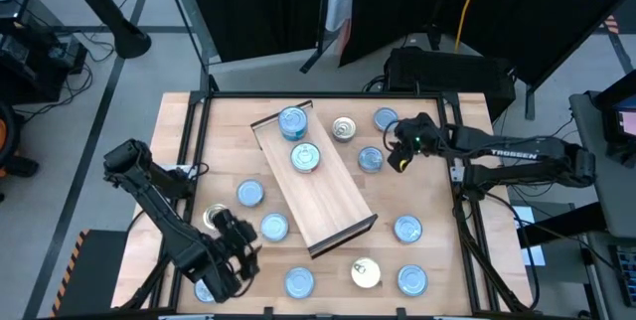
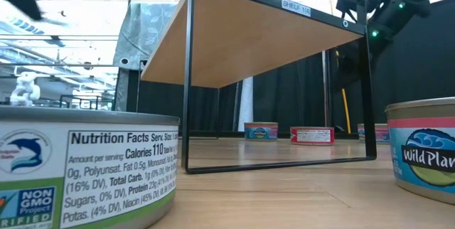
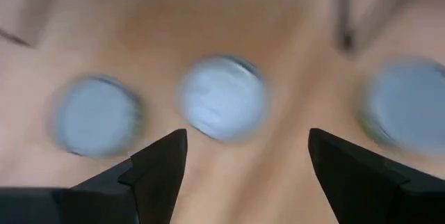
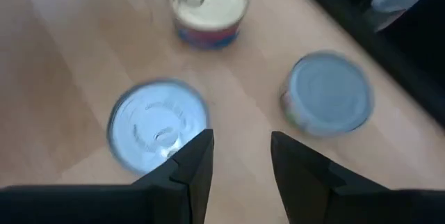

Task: Stack canned seafood by type on shelf
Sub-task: Stack the yellow-blue tuna can on top of the yellow-blue tuna cans on the shelf

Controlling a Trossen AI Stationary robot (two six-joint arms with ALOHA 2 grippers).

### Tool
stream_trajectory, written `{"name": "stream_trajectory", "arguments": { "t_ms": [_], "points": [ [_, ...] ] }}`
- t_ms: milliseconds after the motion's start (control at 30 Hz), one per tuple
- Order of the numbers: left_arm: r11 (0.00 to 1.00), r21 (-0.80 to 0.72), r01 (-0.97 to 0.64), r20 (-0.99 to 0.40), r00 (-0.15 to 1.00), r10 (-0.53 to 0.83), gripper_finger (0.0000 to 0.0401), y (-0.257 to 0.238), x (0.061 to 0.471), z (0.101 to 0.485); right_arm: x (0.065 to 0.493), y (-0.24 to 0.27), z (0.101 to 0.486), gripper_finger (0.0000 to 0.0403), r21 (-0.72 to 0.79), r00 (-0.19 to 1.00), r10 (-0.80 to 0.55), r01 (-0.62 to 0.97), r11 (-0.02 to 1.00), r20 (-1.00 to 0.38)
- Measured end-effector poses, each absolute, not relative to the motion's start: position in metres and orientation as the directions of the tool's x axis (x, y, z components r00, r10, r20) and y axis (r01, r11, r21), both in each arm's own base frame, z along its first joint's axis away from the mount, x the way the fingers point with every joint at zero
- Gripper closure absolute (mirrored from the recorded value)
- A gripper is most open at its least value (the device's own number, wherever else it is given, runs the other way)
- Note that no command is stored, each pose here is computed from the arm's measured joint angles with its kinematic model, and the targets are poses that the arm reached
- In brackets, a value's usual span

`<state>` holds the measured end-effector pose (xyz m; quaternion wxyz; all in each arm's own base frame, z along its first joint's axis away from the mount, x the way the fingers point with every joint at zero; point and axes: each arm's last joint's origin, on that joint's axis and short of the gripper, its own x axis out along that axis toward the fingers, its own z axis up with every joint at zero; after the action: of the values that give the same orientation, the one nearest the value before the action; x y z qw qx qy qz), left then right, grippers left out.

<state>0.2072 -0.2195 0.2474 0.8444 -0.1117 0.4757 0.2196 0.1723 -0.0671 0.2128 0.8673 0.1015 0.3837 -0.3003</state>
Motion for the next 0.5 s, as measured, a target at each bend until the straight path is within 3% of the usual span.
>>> {"name": "stream_trajectory", "arguments": {
  "t_ms": [133, 233, 333, 500],
  "points": [
    [0.929, -0.143, -0.340, -0.901, 0.434, 0.020, 0.0107, -0.241, 0.207, 0.248, 0.168, -0.065, 0.199, 0.0266, -0.034, 0.510, -0.416, 0.601, 0.798, -0.753],
    [0.909, -0.240, -0.341, -0.937, 0.328, -0.124, 0.0126, -0.252, 0.198, 0.248, 0.167, -0.065, 0.197, 0.0266, -0.043, 0.506, -0.415, 0.594, 0.803, -0.757],
    [0.854, -0.250, -0.455, -0.961, 0.227, -0.160, 0.0162, -0.259, 0.183, 0.246, 0.168, -0.065, 0.198, 0.0266, -0.044, 0.514, -0.418, 0.590, 0.806, -0.749],
    [0.821, -0.235, -0.520, -0.971, 0.172, -0.168, 0.0240, -0.273, 0.161, 0.242, 0.170, -0.066, 0.200, 0.0266, -0.041, 0.539, -0.426, 0.585, 0.810, -0.727]
  ]
}}
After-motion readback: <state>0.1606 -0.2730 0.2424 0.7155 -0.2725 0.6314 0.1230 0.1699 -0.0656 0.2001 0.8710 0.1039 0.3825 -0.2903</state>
